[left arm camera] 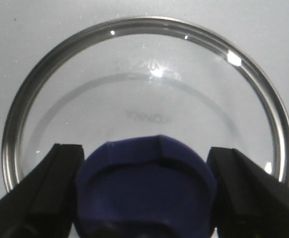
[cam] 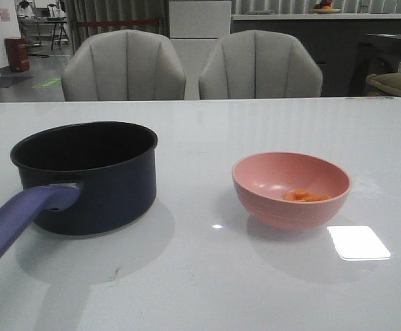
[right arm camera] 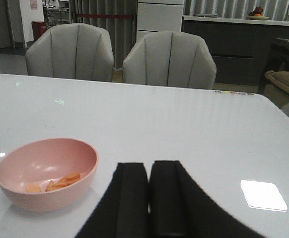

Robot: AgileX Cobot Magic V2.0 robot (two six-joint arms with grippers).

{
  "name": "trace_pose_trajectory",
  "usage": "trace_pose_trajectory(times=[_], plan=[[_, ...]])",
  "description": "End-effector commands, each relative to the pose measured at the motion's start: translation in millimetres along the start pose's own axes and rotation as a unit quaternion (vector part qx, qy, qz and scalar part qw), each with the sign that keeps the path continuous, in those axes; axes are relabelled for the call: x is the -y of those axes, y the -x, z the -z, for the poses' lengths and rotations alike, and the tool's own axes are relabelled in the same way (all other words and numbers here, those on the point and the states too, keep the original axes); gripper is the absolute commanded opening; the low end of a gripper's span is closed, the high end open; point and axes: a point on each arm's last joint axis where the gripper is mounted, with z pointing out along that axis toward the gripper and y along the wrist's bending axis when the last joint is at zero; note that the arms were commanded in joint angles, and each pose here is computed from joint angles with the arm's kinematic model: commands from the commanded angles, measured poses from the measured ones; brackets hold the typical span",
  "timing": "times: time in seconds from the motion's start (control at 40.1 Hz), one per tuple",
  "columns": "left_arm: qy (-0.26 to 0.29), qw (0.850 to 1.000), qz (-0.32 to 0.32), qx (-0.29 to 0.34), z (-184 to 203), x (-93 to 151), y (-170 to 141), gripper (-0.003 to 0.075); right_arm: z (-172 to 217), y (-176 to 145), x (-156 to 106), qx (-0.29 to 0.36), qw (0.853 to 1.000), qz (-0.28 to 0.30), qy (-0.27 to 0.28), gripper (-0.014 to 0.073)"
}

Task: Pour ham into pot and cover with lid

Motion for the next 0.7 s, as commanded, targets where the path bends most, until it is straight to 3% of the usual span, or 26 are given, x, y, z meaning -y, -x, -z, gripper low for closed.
trace_pose_trajectory(times=[0.0, 0.1, 0.325, 0.674], plan=[[-0.004, 0.999, 0.004, 0.052, 12, 1, 13, 0.0305, 2, 9, -1, 0.049, 0.999, 0.008, 0.002, 0.0148], [-0.003, 0.999, 0.003, 0.051, 10, 1, 13, 0.0349, 2, 9, -1, 0.049, 0.999, 0.008, 0.002, 0.0148], [0.001, 1.0, -0.001, 0.028, -1, 0, 10, 0.0576, 2, 9, -1, 0.049, 0.999, 0.008, 0.002, 0.0148], [0.002, 1.0, -0.007, 0.013, 4, 1, 14, 0.0589, 2, 9, -1, 0.049, 0.999, 0.008, 0.002, 0.0148]])
